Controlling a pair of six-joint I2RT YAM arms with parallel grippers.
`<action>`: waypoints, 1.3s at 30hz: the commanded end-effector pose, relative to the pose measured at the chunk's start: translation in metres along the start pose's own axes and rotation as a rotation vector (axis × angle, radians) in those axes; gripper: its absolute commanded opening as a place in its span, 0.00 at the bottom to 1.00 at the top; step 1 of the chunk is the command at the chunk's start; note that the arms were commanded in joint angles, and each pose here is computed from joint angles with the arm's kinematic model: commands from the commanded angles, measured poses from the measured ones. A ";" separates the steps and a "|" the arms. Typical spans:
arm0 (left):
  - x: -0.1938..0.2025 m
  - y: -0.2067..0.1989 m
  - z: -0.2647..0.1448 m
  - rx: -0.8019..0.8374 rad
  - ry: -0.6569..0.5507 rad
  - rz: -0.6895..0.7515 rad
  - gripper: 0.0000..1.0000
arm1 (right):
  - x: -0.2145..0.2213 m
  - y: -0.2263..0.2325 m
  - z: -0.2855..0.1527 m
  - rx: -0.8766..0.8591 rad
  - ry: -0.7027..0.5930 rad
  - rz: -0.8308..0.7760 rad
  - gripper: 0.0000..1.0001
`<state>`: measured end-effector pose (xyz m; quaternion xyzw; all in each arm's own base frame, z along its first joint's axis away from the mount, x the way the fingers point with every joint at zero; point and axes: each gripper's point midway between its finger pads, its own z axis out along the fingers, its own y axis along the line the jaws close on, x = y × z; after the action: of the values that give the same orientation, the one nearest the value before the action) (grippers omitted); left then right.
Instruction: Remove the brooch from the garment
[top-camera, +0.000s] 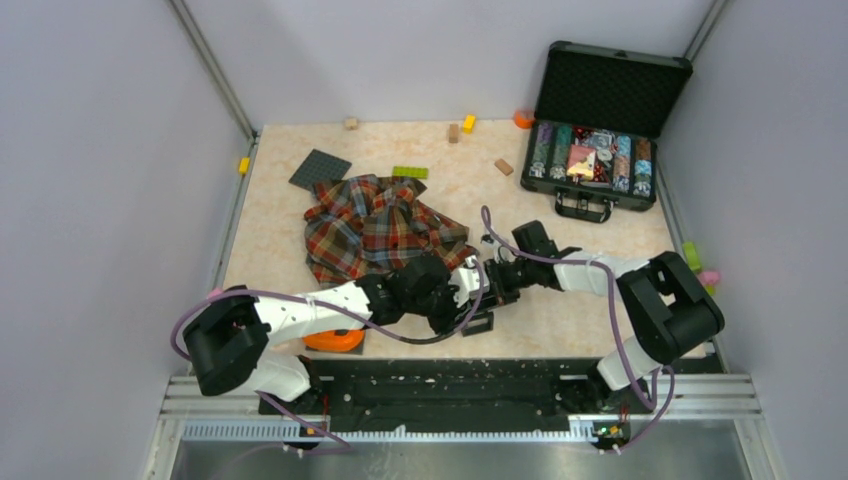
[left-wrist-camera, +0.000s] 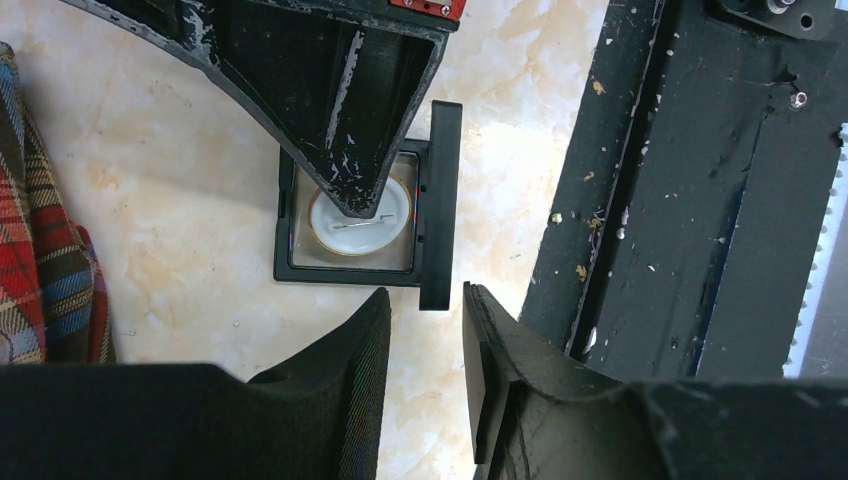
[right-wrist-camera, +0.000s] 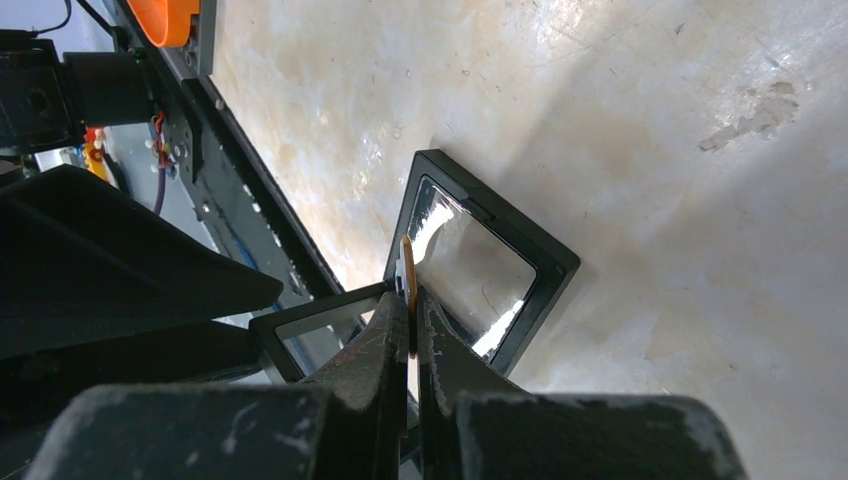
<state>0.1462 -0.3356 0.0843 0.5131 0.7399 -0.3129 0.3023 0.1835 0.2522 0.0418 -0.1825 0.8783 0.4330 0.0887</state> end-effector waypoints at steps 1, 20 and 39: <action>-0.015 -0.005 -0.005 0.014 -0.058 0.012 0.36 | -0.016 0.007 0.003 -0.014 -0.024 -0.070 0.00; -0.017 -0.005 -0.006 0.017 -0.060 0.013 0.35 | -0.035 0.019 -0.024 0.116 -0.077 -0.116 0.37; -0.026 0.018 0.001 -0.113 -0.094 -0.141 0.39 | -0.043 0.028 -0.083 0.309 -0.290 -0.145 0.55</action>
<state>0.1545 -0.3341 0.0836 0.4699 0.7702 -0.3024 0.3075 0.2181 0.2182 0.1307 -0.1769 0.8901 0.3208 0.2713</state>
